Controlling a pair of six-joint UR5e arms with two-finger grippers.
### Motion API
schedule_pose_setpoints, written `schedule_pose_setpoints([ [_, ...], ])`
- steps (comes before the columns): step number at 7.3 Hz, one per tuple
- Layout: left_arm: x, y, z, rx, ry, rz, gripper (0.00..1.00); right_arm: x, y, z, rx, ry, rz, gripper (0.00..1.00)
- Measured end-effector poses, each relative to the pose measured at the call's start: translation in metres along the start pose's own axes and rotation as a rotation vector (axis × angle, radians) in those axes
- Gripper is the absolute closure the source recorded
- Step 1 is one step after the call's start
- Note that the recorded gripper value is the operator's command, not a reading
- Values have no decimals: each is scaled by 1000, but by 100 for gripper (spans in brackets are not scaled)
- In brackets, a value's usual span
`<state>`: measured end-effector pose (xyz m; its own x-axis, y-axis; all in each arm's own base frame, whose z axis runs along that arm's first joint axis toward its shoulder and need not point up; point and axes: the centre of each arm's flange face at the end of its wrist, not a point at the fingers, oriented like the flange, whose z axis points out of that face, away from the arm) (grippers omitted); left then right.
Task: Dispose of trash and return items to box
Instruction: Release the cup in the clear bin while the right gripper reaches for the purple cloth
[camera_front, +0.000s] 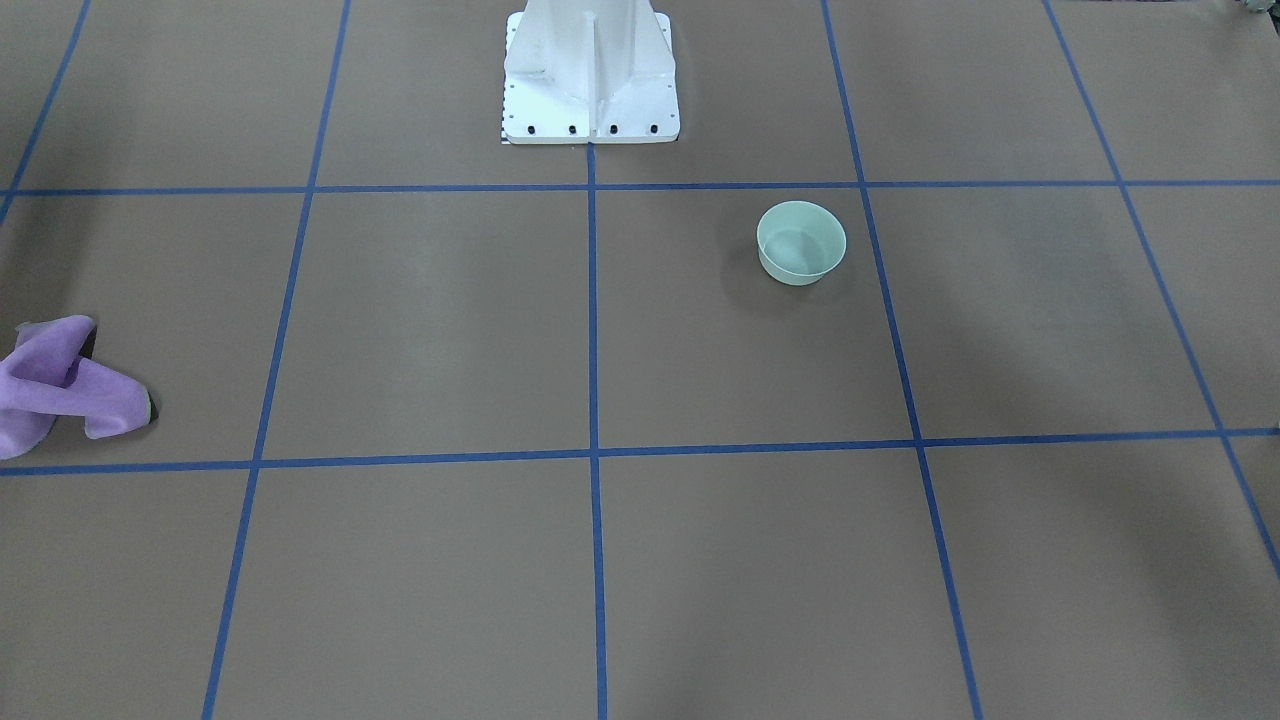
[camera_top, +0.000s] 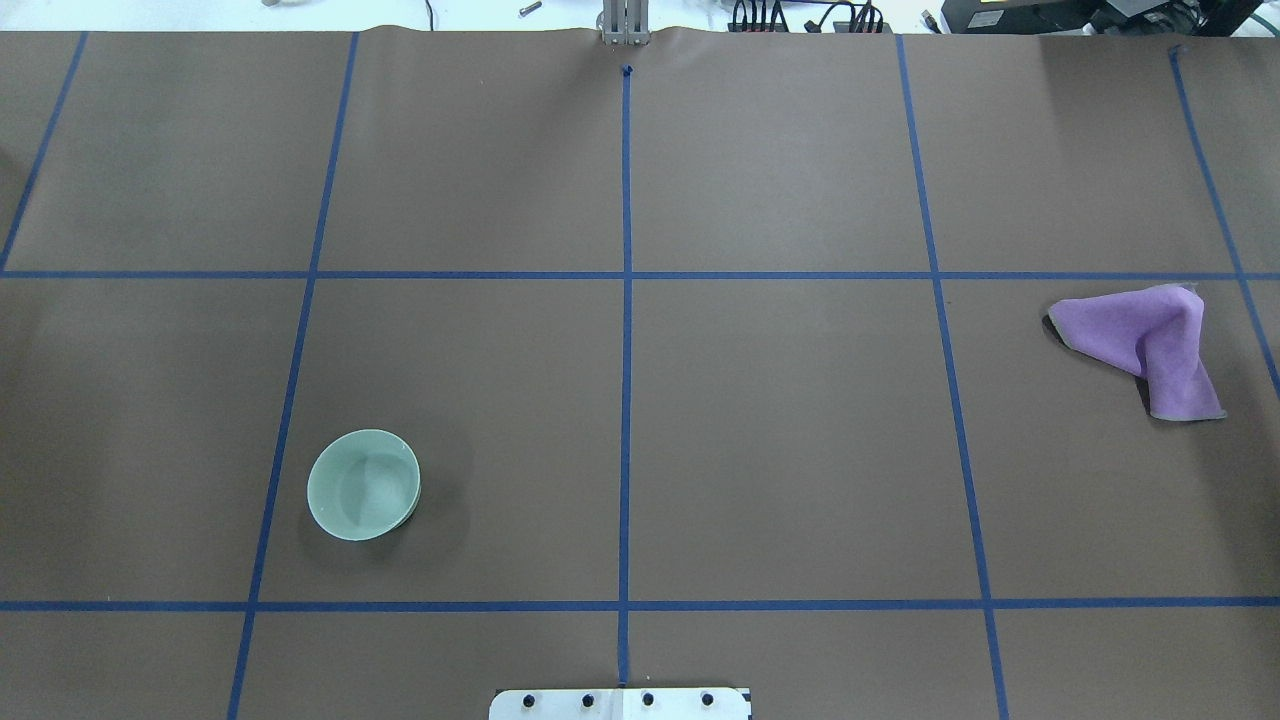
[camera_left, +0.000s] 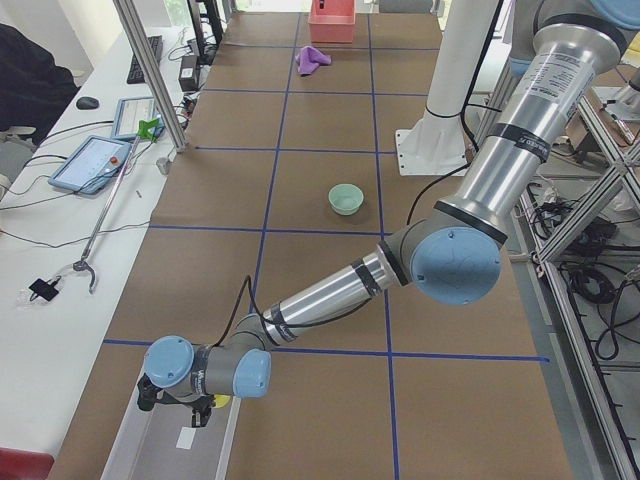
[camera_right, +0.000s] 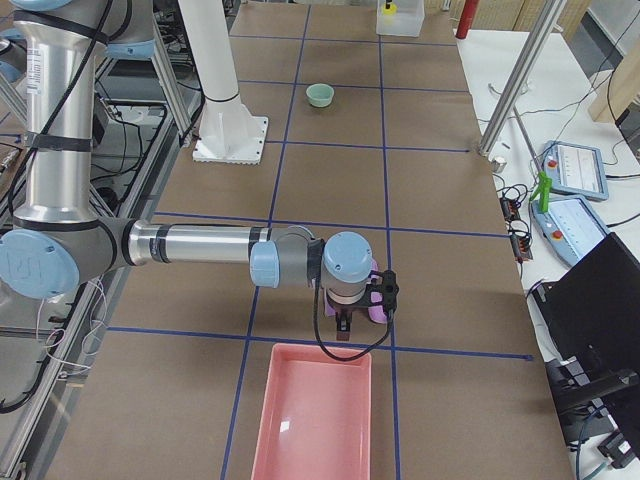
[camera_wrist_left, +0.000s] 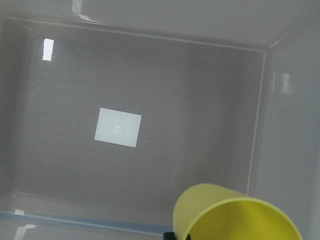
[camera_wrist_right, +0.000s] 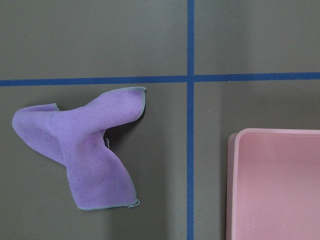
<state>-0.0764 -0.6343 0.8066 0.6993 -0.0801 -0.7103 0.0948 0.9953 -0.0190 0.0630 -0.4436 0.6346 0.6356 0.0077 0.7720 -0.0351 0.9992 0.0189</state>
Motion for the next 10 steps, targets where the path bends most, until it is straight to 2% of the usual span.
schedule_pose_setpoints([
  [1, -2, 0, 0, 3, -15, 0, 64, -1, 0, -1, 1, 0, -2, 0],
  [2, -6, 0, -2, 13, -43, 3, 13, -2, 0, -1, 3, 0, -3, 0],
  [3, -11, -1, -7, 29, -62, 3, 1, -2, 0, -2, 3, -1, -4, 0],
  [5, -28, -3, -31, 73, -71, -13, 1, -3, 0, -2, 3, -8, -4, 0],
  [7, -20, -21, -84, 164, -59, 3, 1, -3, 0, -1, 1, -11, -4, 0],
  [9, 32, -46, -149, 212, -41, 6, 1, -3, 0, -1, 1, -11, -2, 0],
  [10, 76, -48, -178, 226, -16, -37, 1, -5, -1, -1, 0, -11, 12, 0],
])
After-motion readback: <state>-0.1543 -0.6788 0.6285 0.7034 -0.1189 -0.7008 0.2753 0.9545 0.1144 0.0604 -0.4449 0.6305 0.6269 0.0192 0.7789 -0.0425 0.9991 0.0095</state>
